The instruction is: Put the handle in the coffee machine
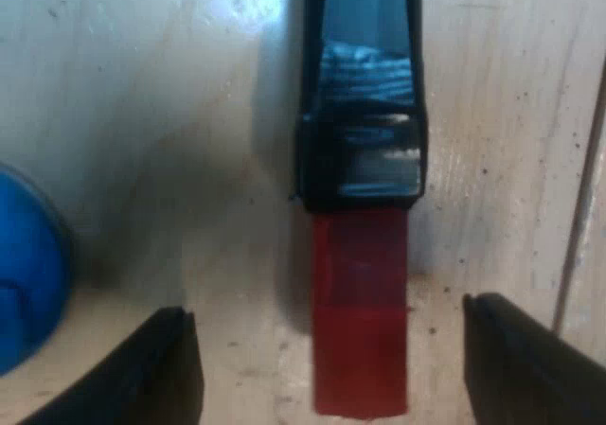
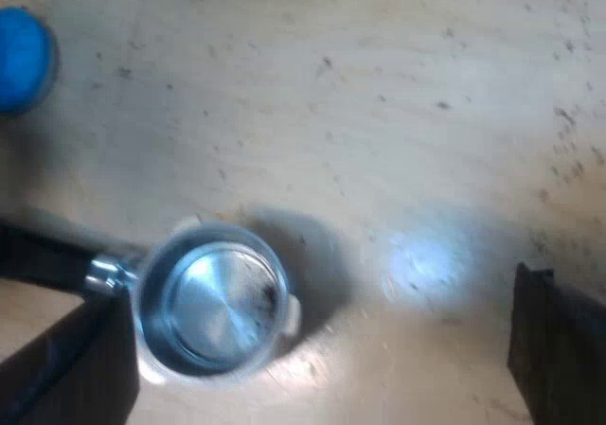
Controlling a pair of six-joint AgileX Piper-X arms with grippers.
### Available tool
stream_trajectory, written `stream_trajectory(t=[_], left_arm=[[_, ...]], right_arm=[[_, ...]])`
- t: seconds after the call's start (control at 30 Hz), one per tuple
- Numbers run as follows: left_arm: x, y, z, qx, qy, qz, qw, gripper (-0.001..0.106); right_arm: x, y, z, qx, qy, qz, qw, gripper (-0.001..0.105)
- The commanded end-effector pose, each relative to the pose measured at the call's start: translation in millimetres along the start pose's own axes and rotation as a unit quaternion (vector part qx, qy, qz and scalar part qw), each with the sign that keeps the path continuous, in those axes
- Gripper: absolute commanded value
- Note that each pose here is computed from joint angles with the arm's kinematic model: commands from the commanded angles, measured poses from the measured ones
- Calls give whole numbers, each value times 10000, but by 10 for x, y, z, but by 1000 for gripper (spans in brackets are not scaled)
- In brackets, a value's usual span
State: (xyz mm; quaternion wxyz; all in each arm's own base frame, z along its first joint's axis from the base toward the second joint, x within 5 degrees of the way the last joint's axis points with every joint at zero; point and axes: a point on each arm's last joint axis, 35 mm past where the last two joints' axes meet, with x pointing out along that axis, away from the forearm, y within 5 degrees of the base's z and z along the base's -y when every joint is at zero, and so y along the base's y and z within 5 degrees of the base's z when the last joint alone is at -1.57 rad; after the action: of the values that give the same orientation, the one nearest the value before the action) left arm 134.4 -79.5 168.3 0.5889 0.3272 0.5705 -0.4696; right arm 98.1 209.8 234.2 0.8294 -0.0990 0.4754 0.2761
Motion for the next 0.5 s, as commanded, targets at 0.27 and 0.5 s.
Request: stream_trajectory(t=[0.27, 0.5], left_arm=[[-631, -126, 81, 330, -1184, 729, 9897, 61], [-1015, -383, -46, 113, -2119, 811, 9739, 84]], right_arm=[[-340, 18, 171, -52, 390, -220, 9990, 82], [-471, 83, 293, -13, 365, 163, 9992, 89]])
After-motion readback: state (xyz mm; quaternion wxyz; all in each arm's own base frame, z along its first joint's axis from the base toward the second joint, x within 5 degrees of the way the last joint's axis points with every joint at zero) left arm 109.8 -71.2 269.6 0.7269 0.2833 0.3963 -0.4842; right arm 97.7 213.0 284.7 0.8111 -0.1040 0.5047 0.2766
